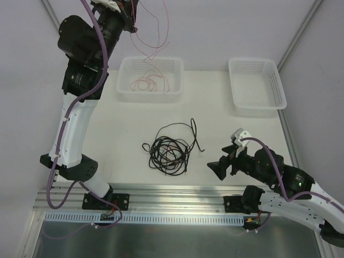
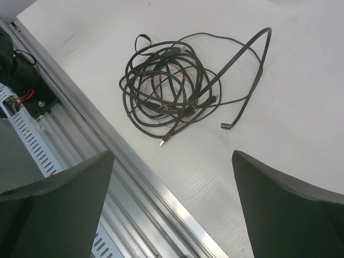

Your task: Untangle the cables

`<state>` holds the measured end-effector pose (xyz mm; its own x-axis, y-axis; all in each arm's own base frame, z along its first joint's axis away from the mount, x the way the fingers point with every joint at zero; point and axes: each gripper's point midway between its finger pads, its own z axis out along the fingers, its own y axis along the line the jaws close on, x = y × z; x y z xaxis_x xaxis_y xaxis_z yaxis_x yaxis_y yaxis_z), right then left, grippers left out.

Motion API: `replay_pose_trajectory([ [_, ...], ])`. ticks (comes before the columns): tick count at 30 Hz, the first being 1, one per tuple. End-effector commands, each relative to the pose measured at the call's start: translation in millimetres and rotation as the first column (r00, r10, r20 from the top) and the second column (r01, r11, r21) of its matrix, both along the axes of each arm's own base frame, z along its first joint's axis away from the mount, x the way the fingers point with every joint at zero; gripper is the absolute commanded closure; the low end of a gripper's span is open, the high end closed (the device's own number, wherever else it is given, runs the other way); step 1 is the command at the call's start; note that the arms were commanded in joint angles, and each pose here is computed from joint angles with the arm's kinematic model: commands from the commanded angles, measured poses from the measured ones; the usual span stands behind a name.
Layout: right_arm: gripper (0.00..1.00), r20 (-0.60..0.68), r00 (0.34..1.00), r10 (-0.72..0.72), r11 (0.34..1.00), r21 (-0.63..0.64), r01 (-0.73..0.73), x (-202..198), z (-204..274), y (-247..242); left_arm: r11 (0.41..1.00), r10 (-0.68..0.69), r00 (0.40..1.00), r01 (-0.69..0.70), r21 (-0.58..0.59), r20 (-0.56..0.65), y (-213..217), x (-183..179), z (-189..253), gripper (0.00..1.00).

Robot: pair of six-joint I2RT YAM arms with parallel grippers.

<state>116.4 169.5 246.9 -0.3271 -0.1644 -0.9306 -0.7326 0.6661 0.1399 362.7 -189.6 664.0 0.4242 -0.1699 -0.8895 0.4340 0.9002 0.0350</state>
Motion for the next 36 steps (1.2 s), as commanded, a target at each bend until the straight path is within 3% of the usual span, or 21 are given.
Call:
replay_pose_trajectory([
  [1, 0.03, 0.008, 1.0, -0.024, 0.999, 0.033, 0.024, 4.9, 4.7, 3.7, 0.997, 0.056, 0.998, -0.056, 0.053, 0.0, 5.2, 43.1, -16.4, 1.0],
  [7, 0.03, -0.017, 0.999, -0.036, 0.999, 0.002, 0.036, 6.5, -7.2, 5.1, 0.993, 0.111, 0.993, -0.11, 0.039, -0.03, 30.3, 136.5, -63.5, 1.0],
  [10, 0.03, -0.031, 0.998, -0.055, 0.998, -0.025, 0.055, 9.0, -15.2, 4.2, 0.989, 0.143, 0.986, -0.138, 0.059, -0.087, 40.4, 185.9, -110.1, 1.0],
  [13, 0.03, -0.037, 0.997, -0.072, 0.996, -0.059, 0.069, 12.6, -24.3, 4.8, 0.986, 0.157, 0.964, -0.139, 0.096, -0.215, 42.4, 231.5, -182.1, 1.0],
  [18, 0.03, -0.059, 0.997, -0.053, 0.996, -0.079, 0.048, 12.9, -30.3, 14.1, 0.973, 0.221, 0.865, -0.166, 0.159, -0.451, 64.6, 285.6, -317.7, 0.97],
  [21, 0.03, -0.077, 0.996, -0.045, 0.995, -0.097, 0.037, 12.9, -35.9, 18.7, 0.972, 0.215, 0.807, -0.124, 0.198, -0.55, 66.4, 291.7, -376.4, 0.87],
  [24, 0.03, -0.083, 0.995, -0.05, 0.994, -0.105, 0.041, 14.3, -38.4, 21.0, 0.969, 0.213, 0.774, -0.089, 0.23, -0.596, 65.9, 284.1, -408.0, 0.8],
  [25, 0.03, -0.082, 0.995, -0.051, 0.994, -0.101, 0.043, 15.1, -38.2, 22.1, 0.97, 0.206, 0.771, -0.078, 0.232, -0.602, 64.1, 280.9, -411.5, 0.65],
  [28, 0.03, -0.087, 0.994, -0.07, 0.992, -0.113, 0.06, 18.5, -41.3, 23.4, 0.972, 0.2, 0.778, -0.081, 0.22, -0.595, 66.3, 262.6, -391.4, 0.36],
  [31, 0.03, -0.111, 0.99, -0.086, 0.99, -0.122, 0.072, 20.3, -45.1, 27.1, 0.978, 0.178, 0.769, -0.068, 0.198, -0.614, 65.1, 242.6, -386.4, 0.18],
  [32, 0.03, -0.118, 0.989, -0.094, 0.989, -0.126, 0.079, 21.2, -47.4, 27.7, 0.984, 0.158, 0.768, -0.071, 0.162, -0.621, 65.0, 228.4, -374.3, 0.08],
  [34, 0.03, -0.138, 0.985, -0.107, 0.988, -0.128, 0.089, 23.0, -50.0, 32.4, 0.989, 0.138, 0.756, -0.072, 0.129, -0.639, 64.7, 211.0, -367.6, 0.01],
  [36, 0.03, -0.16, 0.978, -0.131, 0.984, -0.14, 0.109, 25.7, -54.0, 35.9, 0.995, 0.104, 0.742, -0.08, 0.066, -0.662, 64.6, 182.0, -354.5, 0.01],
])
